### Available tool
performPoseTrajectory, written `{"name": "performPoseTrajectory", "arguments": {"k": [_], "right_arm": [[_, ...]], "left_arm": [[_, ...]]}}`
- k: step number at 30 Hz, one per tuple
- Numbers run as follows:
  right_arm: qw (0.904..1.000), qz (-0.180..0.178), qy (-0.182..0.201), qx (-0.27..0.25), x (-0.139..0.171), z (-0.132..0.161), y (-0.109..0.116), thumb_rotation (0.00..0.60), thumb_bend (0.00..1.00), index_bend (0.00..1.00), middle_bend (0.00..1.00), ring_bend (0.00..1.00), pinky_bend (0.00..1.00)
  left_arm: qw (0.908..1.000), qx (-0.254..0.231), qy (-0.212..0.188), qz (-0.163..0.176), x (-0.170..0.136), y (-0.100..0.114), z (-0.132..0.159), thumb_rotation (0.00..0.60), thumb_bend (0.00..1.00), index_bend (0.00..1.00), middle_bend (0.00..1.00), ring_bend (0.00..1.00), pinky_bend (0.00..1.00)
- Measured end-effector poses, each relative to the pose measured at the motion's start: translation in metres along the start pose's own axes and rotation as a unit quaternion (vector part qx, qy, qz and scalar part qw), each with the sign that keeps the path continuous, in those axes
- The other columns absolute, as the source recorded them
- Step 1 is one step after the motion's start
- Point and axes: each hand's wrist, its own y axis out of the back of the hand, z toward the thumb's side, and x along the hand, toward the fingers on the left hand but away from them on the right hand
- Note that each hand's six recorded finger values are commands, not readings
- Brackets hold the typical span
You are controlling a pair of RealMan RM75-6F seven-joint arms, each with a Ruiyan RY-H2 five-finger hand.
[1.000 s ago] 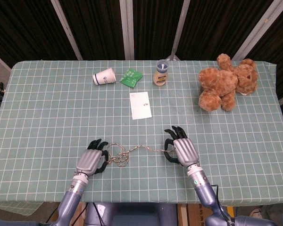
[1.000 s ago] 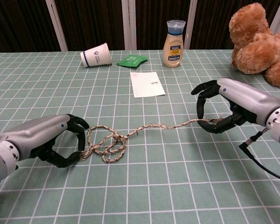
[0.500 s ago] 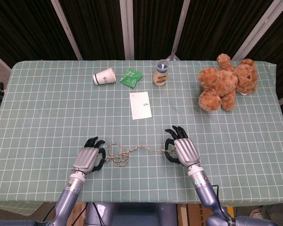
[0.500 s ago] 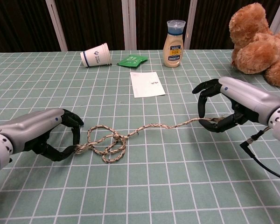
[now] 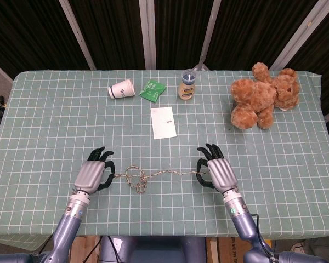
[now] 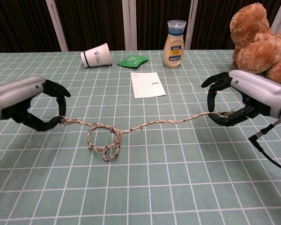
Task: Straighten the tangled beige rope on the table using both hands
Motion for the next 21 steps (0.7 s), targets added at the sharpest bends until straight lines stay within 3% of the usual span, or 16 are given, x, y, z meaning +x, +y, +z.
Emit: {"name": "performPoseTrajectory", "arguments": {"k": [9,21], "right_arm": [[0.9997,-0.016,-0.014,0.011,0.004,-0.015,0.020,0.600,0.45,0.64,0.20,0.00,0.00],[0.9980,-0.034,-0.045,0.027,0.009,-0.043,0.042,0.600,0.45,0.64,0.20,0.00,0.00]], "left_arm": [[0.9990,0.000,0.019,0.041,0.000,0.047,-0.029,0.600,0.60,0.58,0.16,0.00,0.00],[0.9969,0.001,0.043,0.066,-0.009,0.080,-0.065,0.600,0.61,0.58,0.16,0.00,0.00]]}}
